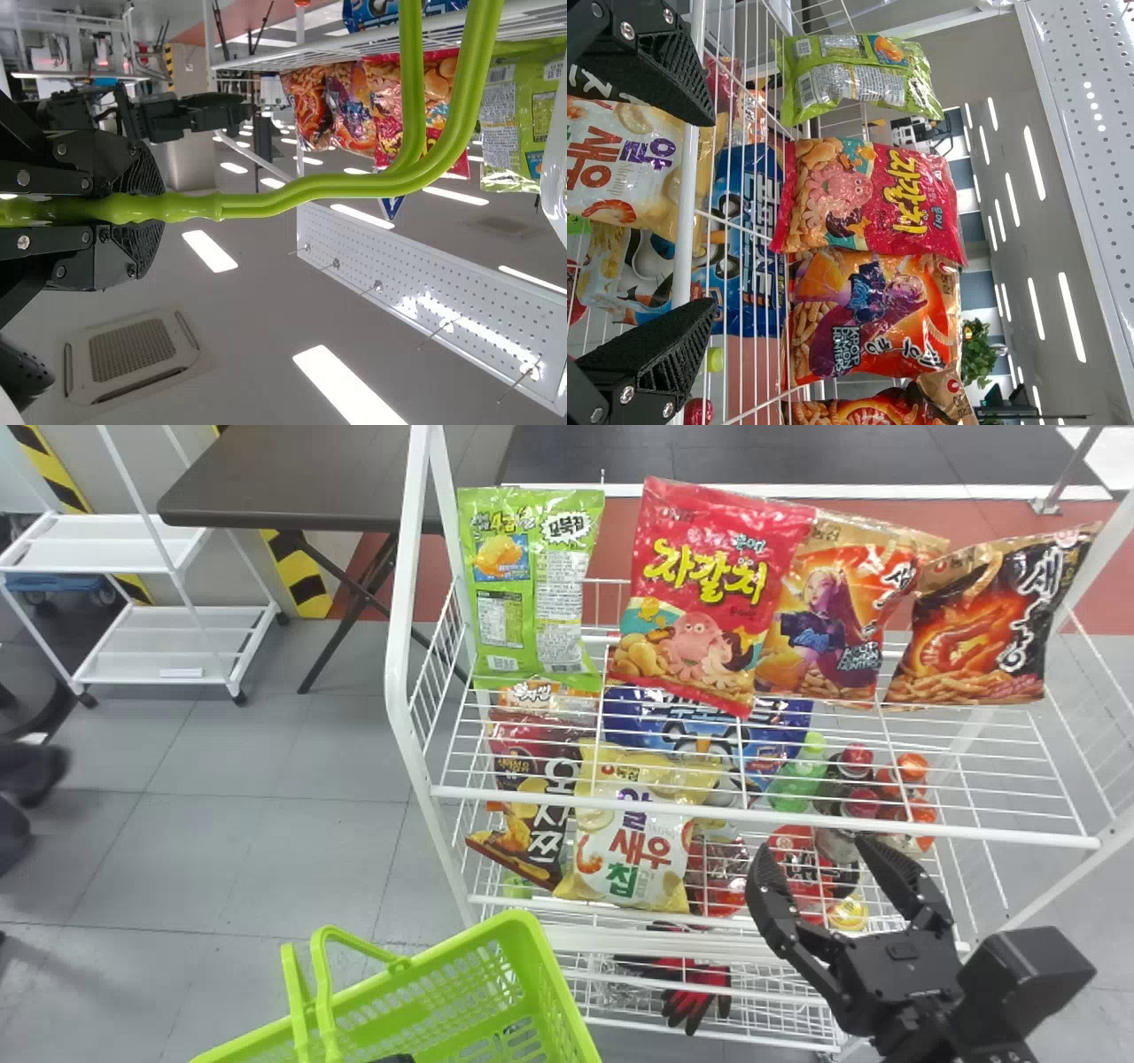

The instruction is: Hold basket handle with left hand then pick Gkobukchip with right hand and place into basket

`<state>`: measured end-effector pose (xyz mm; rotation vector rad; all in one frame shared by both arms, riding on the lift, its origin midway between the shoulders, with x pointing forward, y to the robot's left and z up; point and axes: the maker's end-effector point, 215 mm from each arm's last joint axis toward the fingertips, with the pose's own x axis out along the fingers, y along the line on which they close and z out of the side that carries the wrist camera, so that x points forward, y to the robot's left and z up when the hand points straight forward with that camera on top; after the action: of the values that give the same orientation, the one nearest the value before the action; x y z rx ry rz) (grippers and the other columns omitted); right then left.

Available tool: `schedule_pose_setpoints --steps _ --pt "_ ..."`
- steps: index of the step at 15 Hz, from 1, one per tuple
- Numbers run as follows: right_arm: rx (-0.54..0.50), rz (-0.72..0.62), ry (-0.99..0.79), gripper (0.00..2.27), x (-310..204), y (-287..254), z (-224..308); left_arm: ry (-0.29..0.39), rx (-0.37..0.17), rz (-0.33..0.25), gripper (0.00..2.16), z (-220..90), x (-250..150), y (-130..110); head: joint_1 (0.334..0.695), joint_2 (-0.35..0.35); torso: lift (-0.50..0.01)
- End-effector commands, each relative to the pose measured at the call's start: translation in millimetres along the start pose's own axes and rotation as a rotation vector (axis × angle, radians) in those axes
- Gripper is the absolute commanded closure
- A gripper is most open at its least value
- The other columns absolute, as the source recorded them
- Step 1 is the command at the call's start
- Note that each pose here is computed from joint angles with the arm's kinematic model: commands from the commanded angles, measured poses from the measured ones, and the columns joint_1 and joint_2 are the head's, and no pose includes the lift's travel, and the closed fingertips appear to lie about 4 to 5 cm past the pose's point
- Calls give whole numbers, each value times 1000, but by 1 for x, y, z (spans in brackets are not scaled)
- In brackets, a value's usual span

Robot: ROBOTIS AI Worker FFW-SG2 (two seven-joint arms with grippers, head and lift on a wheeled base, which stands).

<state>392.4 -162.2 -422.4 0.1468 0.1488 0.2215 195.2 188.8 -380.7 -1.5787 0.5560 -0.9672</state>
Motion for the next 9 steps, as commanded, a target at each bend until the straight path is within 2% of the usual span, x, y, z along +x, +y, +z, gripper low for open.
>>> schedule_pose_setpoints --steps 1,9 --pt "0 3 -1 83 0 2 1 0 -1 2 2148 0 0 0 695 54 0" --pt "0 27 -11 83 5 15 6 4 3 3 2148 1 0 0 695 78 0"
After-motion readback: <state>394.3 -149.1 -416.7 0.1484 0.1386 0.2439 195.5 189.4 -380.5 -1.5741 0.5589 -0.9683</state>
